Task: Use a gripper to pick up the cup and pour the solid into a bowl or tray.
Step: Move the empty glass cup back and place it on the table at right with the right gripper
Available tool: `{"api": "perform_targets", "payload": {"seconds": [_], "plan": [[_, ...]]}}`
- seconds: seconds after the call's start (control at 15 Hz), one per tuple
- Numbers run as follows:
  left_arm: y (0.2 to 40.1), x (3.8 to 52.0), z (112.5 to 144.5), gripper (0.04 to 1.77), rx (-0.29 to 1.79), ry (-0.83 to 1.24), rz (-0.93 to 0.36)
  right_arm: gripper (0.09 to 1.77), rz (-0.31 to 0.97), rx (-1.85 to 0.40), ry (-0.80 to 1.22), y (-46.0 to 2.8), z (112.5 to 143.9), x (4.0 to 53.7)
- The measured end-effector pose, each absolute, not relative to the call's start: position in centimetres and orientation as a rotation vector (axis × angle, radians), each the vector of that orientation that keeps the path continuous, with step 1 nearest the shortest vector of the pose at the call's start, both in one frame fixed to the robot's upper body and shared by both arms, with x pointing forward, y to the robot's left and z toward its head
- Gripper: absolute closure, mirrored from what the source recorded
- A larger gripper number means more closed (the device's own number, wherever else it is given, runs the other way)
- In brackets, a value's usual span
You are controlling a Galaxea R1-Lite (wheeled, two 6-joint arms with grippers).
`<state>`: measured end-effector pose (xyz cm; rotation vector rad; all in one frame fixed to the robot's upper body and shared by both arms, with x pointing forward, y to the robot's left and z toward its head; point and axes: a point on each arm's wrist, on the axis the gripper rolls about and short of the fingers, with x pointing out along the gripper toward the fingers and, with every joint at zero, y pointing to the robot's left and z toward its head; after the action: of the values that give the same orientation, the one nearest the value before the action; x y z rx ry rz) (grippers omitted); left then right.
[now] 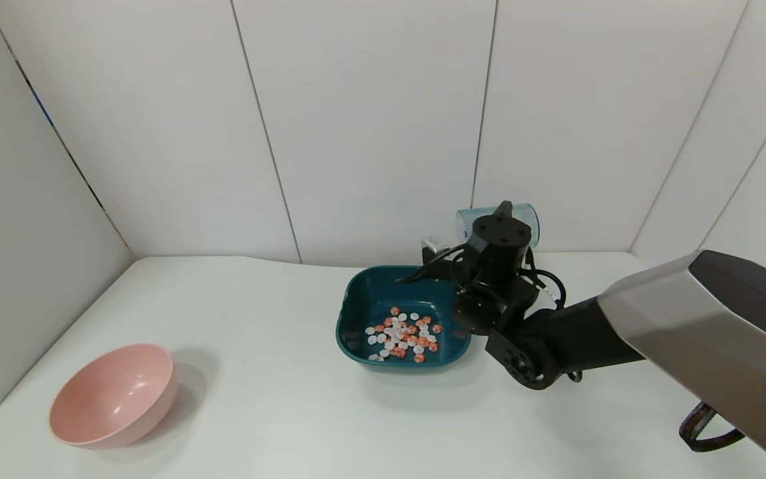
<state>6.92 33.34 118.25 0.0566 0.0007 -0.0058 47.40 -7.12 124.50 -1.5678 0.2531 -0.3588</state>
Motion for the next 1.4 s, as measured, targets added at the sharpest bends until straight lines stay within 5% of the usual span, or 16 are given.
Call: {"api": "perform_targets", "payload": {"seconds": [0.33, 0.73, 1.4], "plan": [[33.3, 6.9, 118.3, 0.09, 0.057, 0.001, -0.006, 0.54, -0.344, -1.474, 0.281, -7.9, 124.2, 47.8], [33.3, 6.9, 118.3, 0.09, 0.057, 0.001, -0.006, 0.54, -0.18, -1.363, 0.427, -8.9, 123.9, 46.3], [33.3, 6.9, 118.3, 0.09, 0.056, 0.001, -0.006, 0.54, -0.087, -0.734, 0.429, -14.8, 128.0, 46.5]]}}
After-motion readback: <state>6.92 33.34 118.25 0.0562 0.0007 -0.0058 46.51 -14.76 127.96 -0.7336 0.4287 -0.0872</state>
